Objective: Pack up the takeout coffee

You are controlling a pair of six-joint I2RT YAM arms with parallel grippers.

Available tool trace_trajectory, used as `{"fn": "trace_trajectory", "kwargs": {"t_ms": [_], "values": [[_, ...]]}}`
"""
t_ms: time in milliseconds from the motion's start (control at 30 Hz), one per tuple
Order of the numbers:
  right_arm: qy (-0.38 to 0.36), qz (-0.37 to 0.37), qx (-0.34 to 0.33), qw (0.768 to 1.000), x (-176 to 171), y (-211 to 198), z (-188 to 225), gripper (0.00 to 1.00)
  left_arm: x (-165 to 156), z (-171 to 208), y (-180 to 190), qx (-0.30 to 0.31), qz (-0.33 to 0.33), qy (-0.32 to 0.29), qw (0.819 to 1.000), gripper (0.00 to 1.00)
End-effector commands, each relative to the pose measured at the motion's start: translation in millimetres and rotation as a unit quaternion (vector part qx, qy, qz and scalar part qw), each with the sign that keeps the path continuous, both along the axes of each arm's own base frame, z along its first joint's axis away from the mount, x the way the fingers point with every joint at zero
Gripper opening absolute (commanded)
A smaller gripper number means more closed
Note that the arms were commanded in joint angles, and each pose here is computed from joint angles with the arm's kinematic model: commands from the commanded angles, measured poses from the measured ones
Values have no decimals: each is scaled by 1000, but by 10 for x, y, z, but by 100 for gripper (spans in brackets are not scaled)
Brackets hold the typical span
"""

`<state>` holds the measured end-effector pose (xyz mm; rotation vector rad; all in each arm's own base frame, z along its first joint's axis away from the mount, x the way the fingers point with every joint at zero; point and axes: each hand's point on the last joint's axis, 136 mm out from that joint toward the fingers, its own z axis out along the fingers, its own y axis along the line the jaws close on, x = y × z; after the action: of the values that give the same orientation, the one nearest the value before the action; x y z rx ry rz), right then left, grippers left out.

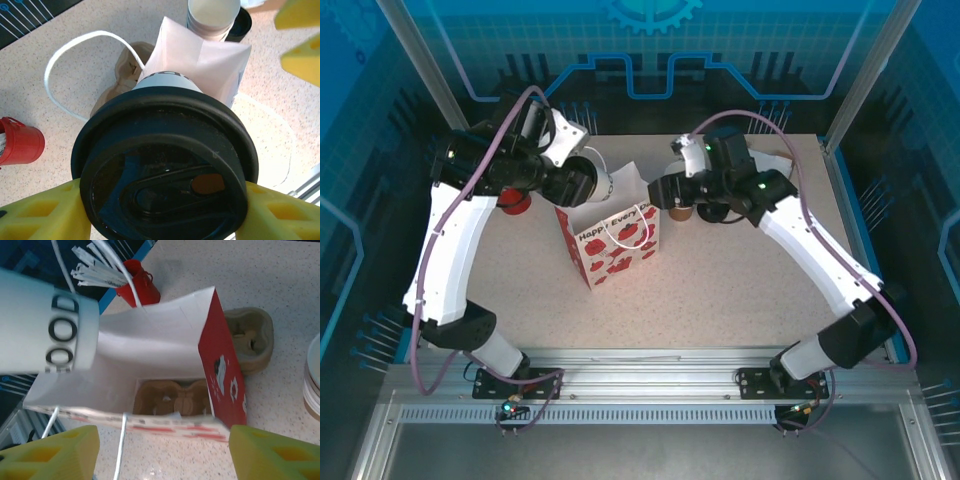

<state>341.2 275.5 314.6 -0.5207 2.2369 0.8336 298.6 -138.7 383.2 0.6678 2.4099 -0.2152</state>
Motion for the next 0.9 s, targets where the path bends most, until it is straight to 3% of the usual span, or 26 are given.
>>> {"fn": "trace_trajectory", "kwargs": {"t_ms": [0,333,867], "values": [[-8,-4,-35,999,122,66,-31,67,-52,-115,-4,15,-27,21,999,46],[3,1,-90,996,378,228,-309,55,87,-370,-1,56,-39,52,996,46],[13,5,-107,994,457,272,-487,49,213,-818,31,124,-60,119,983,46]]}}
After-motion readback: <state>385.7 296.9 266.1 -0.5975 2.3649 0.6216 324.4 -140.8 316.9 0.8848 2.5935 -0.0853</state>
